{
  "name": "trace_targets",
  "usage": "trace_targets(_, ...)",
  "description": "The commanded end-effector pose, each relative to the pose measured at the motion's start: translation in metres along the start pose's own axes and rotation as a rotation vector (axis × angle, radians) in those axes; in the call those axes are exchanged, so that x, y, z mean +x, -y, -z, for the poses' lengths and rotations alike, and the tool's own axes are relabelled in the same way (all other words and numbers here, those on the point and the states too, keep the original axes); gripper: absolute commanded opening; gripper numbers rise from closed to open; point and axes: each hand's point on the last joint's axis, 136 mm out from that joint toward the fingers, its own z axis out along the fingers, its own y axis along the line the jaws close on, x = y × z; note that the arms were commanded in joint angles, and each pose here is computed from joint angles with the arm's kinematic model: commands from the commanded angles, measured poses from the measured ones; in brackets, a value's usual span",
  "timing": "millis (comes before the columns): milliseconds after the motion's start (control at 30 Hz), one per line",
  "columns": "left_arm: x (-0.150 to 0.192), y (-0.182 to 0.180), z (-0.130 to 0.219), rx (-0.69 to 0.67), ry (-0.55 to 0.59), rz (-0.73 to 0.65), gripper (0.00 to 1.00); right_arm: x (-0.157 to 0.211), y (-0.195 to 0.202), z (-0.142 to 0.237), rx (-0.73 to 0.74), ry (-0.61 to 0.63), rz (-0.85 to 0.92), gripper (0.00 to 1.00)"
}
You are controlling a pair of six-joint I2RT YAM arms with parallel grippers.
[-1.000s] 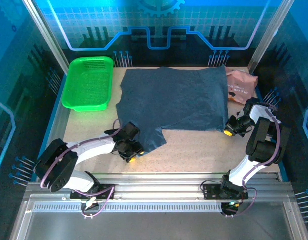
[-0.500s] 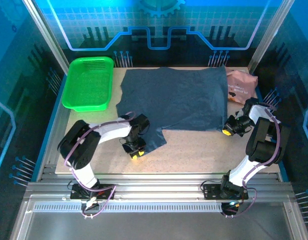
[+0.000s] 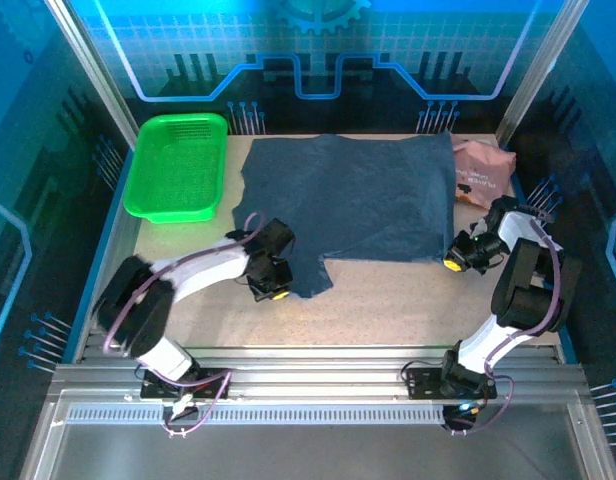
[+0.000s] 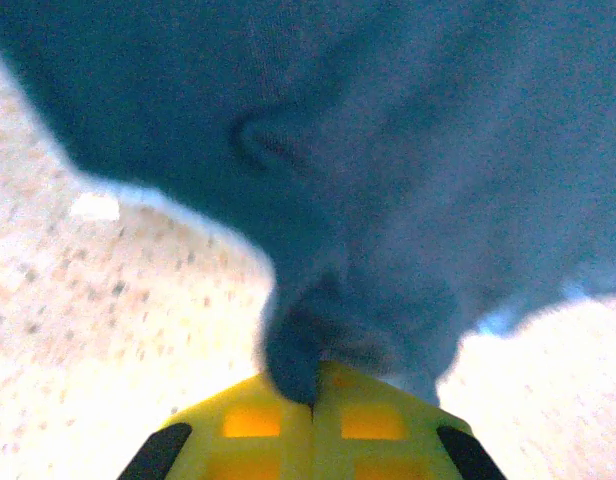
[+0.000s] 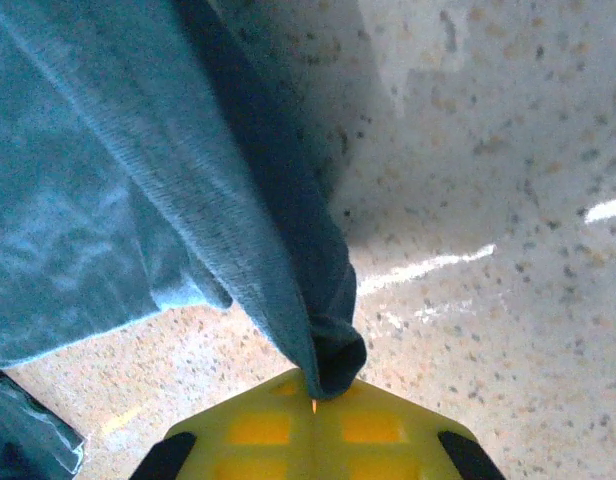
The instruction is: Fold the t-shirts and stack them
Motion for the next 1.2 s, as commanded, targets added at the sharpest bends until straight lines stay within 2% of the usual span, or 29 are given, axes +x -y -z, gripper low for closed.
trace_targets(0, 0.009, -0.022, 0.021, 0.035, 0.060, 0.040, 0.00, 0.026, 0.001, 0.009, 0.011, -0.039, -0.029, 0.00)
trace_targets(167, 0.030, -0.060, 0.046, 0.038, 0.091, 0.107, 0.00, 0.051, 0.008, 0.022, 0.044, -0.036, -0.069, 0.00)
trace_targets(400, 0.051, -0.099, 0.075, 0.044, 0.137, 0.207, 0.00, 0.069, 0.018, 0.047, 0.094, 0.015, -0.096, 0.00)
trace_targets(633, 0.064, -0.114, 0.094, 0.066, 0.147, 0.260, 0.00, 0.095, 0.025, 0.057, 0.109, -0.007, -0.118, 0.00)
trace_targets(800, 0.064, -0.118, 0.105, 0.083, 0.176, 0.299, 0.00, 0.092, 0.018, 0.066, 0.093, 0.008, -0.137, 0.00)
trace_targets(933, 0.047, -0.096, 0.103, 0.133, 0.192, 0.297, 0.00, 0.079, 0.010, 0.066, 0.055, 0.030, -0.139, 0.00)
trace_targets(1067, 0.009, -0.062, 0.108, 0.175, 0.198, 0.269, 0.00, 0.060, -0.003, 0.064, 0.033, 0.039, -0.114, 0.00)
trace_targets(1167, -0.025, -0.053, 0.120, 0.187, 0.234, 0.259, 0.00, 0.042, -0.009, 0.062, 0.042, 0.045, -0.094, 0.00)
